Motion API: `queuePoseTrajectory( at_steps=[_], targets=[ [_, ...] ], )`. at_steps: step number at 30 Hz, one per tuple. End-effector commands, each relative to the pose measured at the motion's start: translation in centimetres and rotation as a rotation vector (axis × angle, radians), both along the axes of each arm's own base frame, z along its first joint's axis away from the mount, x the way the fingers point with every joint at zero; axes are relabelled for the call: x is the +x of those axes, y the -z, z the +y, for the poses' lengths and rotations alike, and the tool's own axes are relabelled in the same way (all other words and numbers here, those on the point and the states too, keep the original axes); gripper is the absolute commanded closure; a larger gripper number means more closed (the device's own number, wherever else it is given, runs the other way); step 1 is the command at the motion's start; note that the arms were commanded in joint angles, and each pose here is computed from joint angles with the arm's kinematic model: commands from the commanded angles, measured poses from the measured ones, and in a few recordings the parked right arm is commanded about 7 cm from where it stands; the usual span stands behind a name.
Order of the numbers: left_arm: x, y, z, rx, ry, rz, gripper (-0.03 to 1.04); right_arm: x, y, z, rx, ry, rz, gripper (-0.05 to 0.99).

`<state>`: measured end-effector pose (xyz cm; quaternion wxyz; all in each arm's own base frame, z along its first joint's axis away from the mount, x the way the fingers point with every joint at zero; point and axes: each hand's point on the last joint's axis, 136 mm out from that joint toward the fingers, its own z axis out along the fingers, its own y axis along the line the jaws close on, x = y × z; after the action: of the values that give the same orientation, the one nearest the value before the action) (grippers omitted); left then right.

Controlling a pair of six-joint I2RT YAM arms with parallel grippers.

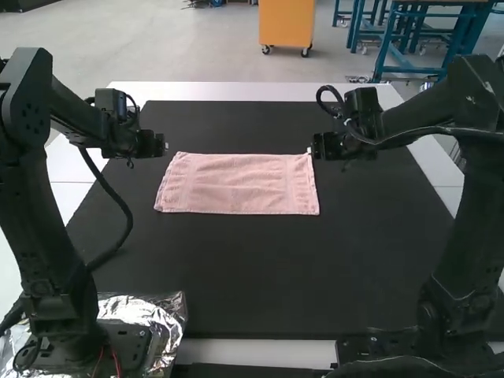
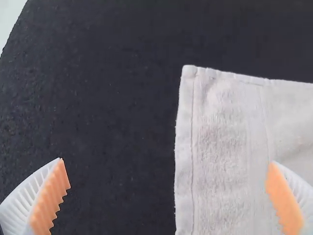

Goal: Fold the towel.

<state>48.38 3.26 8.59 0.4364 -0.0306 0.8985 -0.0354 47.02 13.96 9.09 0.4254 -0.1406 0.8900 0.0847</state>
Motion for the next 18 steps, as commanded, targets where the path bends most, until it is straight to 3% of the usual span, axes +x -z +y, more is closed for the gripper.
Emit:
queuePoseTrajectory(
  at_steps=[1, 18],
  targets=[
    [1.6, -0.2, 0.2, 0.03, 0.029, -0.024, 0.07, 1.3, 0.5, 0.3, -0.017, 0.013, -0.006, 0.03],
    [4.5, 3.9, 0.2, 0.102, 0.08, 0.03, 0.07, 5.3, 5.5, 1.5, -0.033, 0.011, 0.055, 0.03]
  ],
)
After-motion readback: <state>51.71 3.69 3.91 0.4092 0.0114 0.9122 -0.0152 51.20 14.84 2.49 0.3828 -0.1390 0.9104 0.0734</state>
